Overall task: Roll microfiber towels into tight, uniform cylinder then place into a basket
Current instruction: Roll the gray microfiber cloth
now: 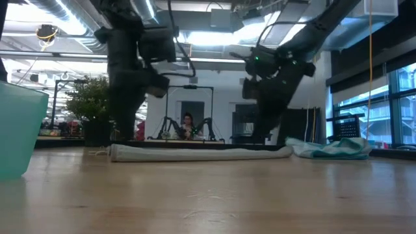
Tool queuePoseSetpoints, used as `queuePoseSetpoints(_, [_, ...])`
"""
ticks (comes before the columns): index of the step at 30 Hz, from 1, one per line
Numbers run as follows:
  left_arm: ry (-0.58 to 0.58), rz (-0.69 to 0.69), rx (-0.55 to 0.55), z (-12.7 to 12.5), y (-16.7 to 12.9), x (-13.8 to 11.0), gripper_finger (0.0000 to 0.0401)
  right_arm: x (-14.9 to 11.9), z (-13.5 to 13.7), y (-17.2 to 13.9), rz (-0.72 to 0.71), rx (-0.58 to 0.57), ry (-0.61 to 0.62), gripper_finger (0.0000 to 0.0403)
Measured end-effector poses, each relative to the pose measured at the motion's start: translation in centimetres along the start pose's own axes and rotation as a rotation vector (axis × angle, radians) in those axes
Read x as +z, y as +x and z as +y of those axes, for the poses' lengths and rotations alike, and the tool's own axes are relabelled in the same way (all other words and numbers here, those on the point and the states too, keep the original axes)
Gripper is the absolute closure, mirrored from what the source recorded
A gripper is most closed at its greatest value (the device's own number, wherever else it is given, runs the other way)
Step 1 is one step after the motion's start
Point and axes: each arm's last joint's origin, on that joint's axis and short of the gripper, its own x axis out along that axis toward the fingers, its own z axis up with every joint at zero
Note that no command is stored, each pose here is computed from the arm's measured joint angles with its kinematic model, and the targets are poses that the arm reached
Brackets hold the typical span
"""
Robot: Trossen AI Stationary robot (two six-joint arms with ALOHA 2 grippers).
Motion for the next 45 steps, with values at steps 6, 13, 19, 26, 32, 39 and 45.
queuePoseSetpoints(6, [-0.013,-0.08,0.066,0.7,-1.4,0.7,0.0321,1.3,0.6,-0.9,0.0,0.135,-0.026,0.0285])
queuePoseSetpoints(13, [-0.001,-0.085,0.089,1.4,0.3,0.0,0.0321,-0.8,0.4,0.1,0.044,0.149,-0.023,0.0285])
queuePoseSetpoints(19, [-0.012,-0.09,0.085,2.0,1.9,-1.2,0.0321,-2.3,0.2,0.9,0.047,0.119,-0.016,0.0285])
queuePoseSetpoints(26, [-0.029,-0.081,0.062,2.2,2.6,-2.0,0.0321,-3.4,-0.3,1.5,0.033,0.007,-0.038,0.0285])
queuePoseSetpoints(32, [-0.032,-0.068,-0.043,0.8,2.7,-2.3,0.0321,-2.9,-0.8,1.5,-0.014,-0.136,-0.061,0.0285])
queuePoseSetpoints(39, [0.019,-0.099,-0.139,-0.8,2.7,-2.1,0.0321,-1.7,-1.0,1.3,-0.099,-0.237,-0.074,0.0285])
queuePoseSetpoints(45, [-0.018,-0.156,-0.09,-0.1,0.8,-1.1,0.0321,0.8,-0.4,0.1,-0.09,-0.124,-0.048,0.0285])
